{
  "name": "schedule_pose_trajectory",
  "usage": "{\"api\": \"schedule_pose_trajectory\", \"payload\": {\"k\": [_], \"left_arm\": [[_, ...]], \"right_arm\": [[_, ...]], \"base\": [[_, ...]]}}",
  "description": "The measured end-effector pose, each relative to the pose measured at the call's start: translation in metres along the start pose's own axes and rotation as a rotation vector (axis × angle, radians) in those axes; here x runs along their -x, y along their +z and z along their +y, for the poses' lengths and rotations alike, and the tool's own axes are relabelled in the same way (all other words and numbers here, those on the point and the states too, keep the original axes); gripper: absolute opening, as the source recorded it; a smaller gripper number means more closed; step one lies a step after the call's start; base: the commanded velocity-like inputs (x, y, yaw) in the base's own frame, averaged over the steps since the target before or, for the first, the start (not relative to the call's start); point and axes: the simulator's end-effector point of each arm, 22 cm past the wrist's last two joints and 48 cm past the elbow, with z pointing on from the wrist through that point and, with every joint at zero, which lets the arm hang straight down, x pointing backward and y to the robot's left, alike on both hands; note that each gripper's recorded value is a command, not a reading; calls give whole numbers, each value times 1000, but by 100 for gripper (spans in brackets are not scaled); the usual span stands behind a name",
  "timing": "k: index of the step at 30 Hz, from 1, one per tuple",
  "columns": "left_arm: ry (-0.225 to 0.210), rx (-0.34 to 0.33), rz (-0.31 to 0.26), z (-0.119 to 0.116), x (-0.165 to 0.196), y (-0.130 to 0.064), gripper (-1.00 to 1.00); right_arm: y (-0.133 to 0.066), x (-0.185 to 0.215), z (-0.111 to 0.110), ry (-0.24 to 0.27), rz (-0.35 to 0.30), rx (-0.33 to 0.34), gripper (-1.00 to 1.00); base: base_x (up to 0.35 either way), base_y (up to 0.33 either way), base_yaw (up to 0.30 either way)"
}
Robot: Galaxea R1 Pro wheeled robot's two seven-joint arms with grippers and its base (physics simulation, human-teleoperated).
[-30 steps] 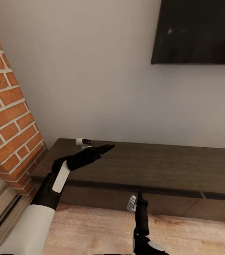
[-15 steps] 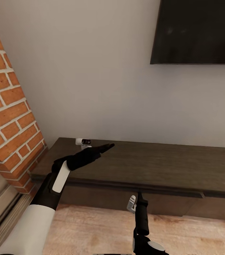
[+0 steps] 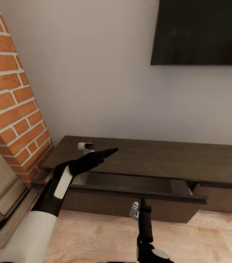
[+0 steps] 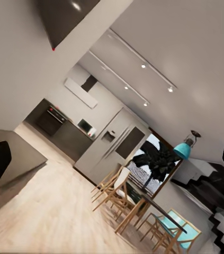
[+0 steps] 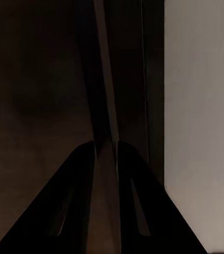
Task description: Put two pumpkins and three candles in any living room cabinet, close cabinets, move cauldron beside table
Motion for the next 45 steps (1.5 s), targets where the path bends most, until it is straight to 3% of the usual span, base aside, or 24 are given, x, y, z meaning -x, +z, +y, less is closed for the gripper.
{"api": "schedule_pose_trajectory", "payload": {"k": [14,45], "left_arm": [[3,0,0,-1,1,0,100],[2,0,-1,0,0,-1,100]], "right_arm": [[-1,9,1,-14,-31,4,-100],[-1,5,1,-10,-19,2,-100]], "base": [[-314,0,0],[-54,8,0]]}}
